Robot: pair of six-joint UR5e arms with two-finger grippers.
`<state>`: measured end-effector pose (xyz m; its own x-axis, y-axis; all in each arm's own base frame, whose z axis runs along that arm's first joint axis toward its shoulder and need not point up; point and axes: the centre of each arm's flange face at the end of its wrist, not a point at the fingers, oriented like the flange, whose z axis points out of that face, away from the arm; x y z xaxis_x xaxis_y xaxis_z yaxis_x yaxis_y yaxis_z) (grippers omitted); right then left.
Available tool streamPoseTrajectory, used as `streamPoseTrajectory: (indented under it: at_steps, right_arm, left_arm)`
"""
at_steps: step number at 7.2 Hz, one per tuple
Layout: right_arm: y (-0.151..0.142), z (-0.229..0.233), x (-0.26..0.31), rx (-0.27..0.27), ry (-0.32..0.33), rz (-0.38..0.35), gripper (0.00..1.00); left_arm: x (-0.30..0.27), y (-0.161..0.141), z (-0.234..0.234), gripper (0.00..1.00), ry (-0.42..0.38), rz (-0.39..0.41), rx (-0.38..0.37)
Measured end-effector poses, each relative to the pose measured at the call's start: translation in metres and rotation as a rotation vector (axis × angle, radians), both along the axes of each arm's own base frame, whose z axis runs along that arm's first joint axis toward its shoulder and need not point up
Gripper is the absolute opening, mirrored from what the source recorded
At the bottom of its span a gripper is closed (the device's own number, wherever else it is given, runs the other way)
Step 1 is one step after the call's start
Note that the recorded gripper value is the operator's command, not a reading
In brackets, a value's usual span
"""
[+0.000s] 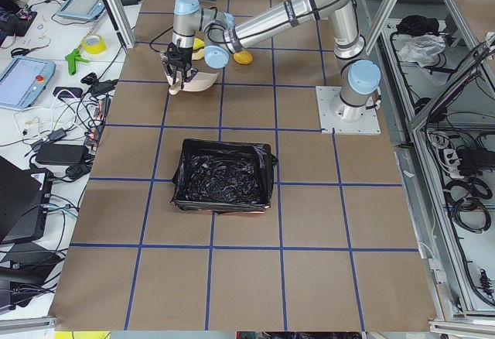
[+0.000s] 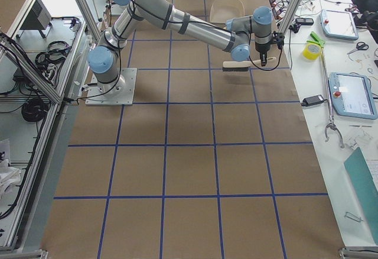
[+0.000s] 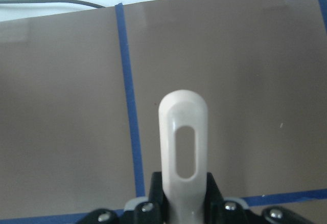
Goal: Sweep and dump trash into bin
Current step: 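Lift the brush with the right gripper and sweep the peel and sponge into the dustpan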
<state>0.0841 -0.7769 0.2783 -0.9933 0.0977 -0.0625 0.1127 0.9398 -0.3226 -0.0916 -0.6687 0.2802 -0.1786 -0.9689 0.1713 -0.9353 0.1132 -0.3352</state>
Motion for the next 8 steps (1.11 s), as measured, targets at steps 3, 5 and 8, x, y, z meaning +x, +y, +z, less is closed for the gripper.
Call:
streamPoseTrajectory:
  at_steps: [3,5,8]
  right_arm:
    - [0.004,-0.011,0.064,-0.020,0.008,-0.059,0.10]
    - [0.012,-0.015,0.109,-0.024,-0.011,-0.121,0.10]
    - [0.015,-0.021,0.154,-0.043,-0.007,-0.196,0.10]
  left_arm:
    - [-0.005,0.002,-0.016,0.00,-0.004,0.060,0.013]
    - [-0.003,0.001,-0.022,0.00,-0.023,0.077,0.018]
    - [-0.003,-0.001,-0.028,0.00,-0.027,0.090,0.023]
